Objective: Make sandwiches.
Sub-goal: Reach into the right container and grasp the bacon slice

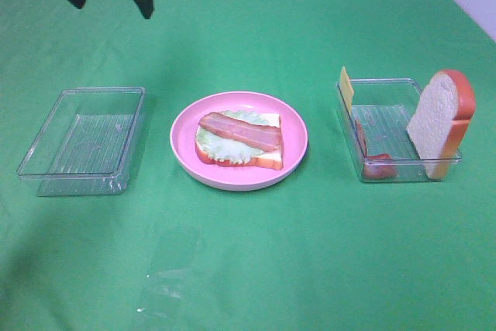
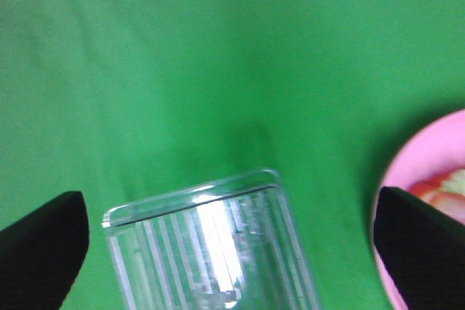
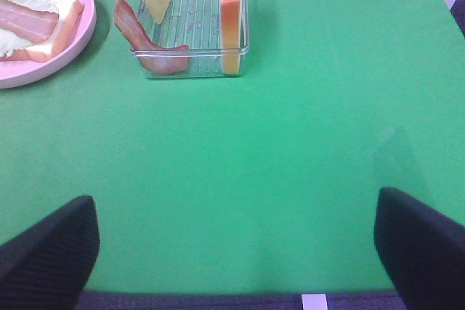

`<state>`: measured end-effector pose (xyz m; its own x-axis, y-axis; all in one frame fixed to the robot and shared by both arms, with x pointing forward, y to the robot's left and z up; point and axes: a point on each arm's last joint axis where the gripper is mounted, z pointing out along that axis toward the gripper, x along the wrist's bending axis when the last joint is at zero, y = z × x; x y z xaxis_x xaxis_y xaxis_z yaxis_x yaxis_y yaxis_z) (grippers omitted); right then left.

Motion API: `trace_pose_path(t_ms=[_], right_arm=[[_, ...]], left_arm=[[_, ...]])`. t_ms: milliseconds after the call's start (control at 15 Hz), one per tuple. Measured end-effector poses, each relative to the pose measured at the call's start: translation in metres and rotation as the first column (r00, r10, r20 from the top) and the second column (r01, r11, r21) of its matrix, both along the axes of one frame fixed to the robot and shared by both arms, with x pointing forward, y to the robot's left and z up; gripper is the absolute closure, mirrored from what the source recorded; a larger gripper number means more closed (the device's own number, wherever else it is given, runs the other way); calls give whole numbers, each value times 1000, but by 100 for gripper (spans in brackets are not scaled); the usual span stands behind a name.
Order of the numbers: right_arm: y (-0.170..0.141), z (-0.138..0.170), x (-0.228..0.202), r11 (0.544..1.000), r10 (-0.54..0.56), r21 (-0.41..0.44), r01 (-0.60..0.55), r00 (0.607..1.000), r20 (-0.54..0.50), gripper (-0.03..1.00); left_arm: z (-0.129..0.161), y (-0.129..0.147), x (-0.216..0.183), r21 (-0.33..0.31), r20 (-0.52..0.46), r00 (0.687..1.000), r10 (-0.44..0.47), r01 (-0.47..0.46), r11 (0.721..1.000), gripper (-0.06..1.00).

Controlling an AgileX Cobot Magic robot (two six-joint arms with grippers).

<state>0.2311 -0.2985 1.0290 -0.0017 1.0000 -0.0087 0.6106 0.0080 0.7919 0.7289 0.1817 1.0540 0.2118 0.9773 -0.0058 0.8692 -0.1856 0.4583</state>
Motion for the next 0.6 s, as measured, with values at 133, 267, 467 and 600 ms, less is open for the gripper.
trace_pose_path(t_ms=[133, 267, 467, 600], right_arm=[[0, 0, 0, 1000, 0, 0, 0, 1000, 0, -1], [0, 0, 0, 1000, 0, 0, 0, 1000, 0, -1], [0, 0, 0, 1000, 0, 0, 0, 1000, 0, -1], [0, 0, 0, 1000, 0, 0, 0, 1000, 0, -1]], left_arm=[[3, 51, 9, 4, 6, 995, 101, -101, 995, -4], [3, 88, 12, -20, 2, 986, 166, -166, 986, -4], [2, 108, 6, -42, -33, 983, 181, -183, 982, -4], [2, 108, -2, -35, -53, 983, 176, -178, 983, -4]])
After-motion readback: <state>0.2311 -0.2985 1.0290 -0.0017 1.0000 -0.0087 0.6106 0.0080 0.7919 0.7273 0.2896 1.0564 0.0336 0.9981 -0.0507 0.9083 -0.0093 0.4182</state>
